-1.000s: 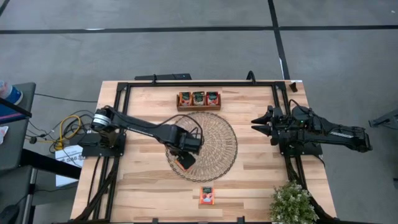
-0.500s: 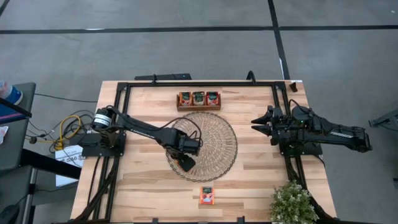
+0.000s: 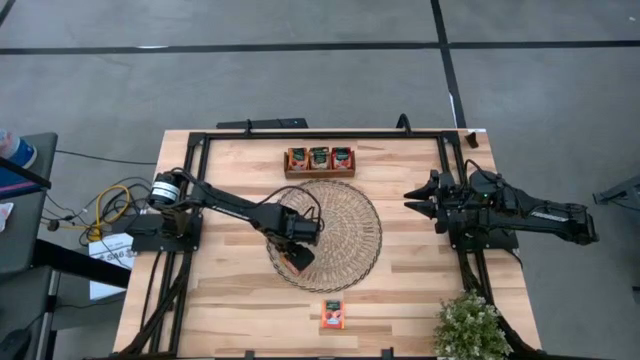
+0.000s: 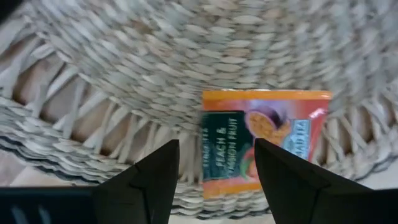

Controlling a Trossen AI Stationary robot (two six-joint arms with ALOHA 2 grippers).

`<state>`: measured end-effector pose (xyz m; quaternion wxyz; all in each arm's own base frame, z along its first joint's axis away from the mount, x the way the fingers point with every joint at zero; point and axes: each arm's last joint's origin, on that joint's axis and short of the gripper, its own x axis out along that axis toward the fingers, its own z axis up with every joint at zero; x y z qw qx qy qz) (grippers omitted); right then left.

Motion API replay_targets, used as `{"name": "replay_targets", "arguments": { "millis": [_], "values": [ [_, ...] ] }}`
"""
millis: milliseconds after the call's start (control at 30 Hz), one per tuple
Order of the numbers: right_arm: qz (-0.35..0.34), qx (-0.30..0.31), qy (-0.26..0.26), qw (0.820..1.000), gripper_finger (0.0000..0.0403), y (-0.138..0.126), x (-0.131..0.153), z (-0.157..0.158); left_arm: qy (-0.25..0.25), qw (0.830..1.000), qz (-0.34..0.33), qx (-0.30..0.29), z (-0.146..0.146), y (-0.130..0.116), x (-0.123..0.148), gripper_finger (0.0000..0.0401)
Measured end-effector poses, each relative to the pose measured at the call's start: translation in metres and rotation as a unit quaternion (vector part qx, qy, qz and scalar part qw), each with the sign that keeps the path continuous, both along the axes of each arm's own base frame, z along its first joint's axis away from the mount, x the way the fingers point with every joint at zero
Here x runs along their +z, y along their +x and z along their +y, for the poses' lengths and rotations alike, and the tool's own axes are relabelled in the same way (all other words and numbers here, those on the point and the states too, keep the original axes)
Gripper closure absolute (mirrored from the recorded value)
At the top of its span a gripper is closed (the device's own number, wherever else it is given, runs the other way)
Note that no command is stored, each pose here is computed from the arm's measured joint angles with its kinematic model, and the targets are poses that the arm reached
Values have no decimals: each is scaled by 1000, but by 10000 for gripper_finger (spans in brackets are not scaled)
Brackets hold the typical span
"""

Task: Pick & Place Tea
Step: Put the orange tea bag into the left section of the wooden organizer

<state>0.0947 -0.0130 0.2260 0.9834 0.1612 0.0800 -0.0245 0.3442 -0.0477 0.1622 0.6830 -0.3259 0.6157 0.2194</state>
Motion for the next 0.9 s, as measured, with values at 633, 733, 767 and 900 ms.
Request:
{"name": "replay_targets", "arguments": {
  "millis": [633, 733, 767, 900],
  "values": [
    [0, 0, 0, 1000, 273, 0, 0, 0, -14, 1000, -21, -14, 6, -2, -15, 259],
    [0, 0, 0, 1000, 273, 0, 0, 0, -9, 1000, -20, -14, 7, -2, -15, 276],
    [0, 0, 0, 1000, 273, 0, 0, 0, -8, 1000, -20, -14, 7, -2, -15, 282],
    [0, 0, 0, 1000, 273, 0, 0, 0, -5, 1000, -21, -14, 7, -1, -16, 313]
  ]
}}
